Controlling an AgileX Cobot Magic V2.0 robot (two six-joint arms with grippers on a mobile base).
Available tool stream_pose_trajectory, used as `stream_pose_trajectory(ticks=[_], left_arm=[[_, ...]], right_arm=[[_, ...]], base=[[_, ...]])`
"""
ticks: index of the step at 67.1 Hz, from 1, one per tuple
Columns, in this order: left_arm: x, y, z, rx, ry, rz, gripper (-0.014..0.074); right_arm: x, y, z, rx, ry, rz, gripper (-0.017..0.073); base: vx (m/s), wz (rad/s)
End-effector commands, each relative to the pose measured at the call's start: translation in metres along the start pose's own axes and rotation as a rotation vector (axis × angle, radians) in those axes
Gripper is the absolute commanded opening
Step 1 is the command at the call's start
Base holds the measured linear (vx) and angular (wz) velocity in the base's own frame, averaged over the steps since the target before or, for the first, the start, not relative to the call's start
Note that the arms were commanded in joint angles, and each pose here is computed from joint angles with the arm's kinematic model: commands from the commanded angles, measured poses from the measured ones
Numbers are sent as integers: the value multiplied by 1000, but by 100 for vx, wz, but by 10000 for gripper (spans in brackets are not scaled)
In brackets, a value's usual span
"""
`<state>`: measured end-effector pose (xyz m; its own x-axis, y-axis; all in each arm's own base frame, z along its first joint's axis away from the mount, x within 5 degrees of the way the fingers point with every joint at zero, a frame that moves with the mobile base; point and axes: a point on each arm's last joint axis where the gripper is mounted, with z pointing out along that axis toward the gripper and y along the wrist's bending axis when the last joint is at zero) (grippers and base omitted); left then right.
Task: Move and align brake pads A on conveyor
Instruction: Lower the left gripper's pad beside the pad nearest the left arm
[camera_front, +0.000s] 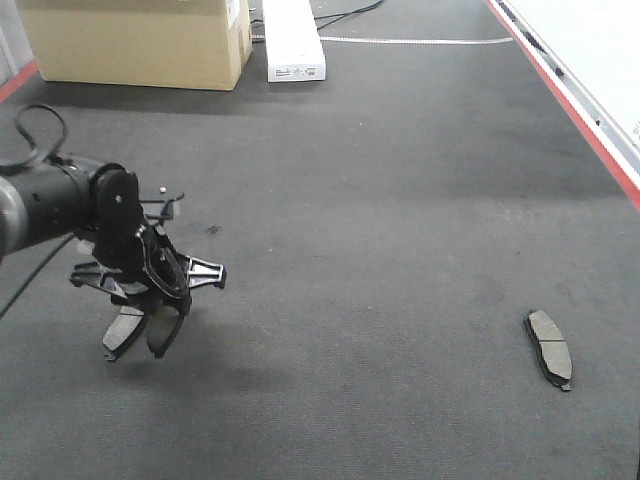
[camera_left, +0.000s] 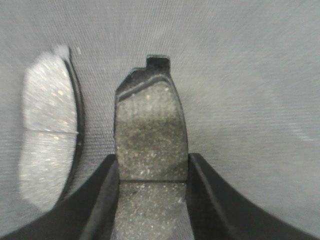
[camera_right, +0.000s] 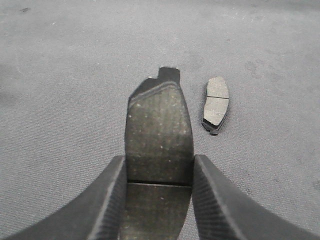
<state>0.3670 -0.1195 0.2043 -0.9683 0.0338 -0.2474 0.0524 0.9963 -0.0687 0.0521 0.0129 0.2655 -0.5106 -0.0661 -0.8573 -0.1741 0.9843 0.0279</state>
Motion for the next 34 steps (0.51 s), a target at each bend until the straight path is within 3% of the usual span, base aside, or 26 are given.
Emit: stream_pose_trajectory(ticks=[1, 34], left_arm=[[-9, -3, -21, 29, -85, -11, -6], [-20, -6, -8, 21, -74, -7, 4]], right_arm=[[-16, -1, -5, 10, -108, -8, -4], [-16, -1, -5, 10, -108, -8, -4]], base=[[0, 0], [0, 0]])
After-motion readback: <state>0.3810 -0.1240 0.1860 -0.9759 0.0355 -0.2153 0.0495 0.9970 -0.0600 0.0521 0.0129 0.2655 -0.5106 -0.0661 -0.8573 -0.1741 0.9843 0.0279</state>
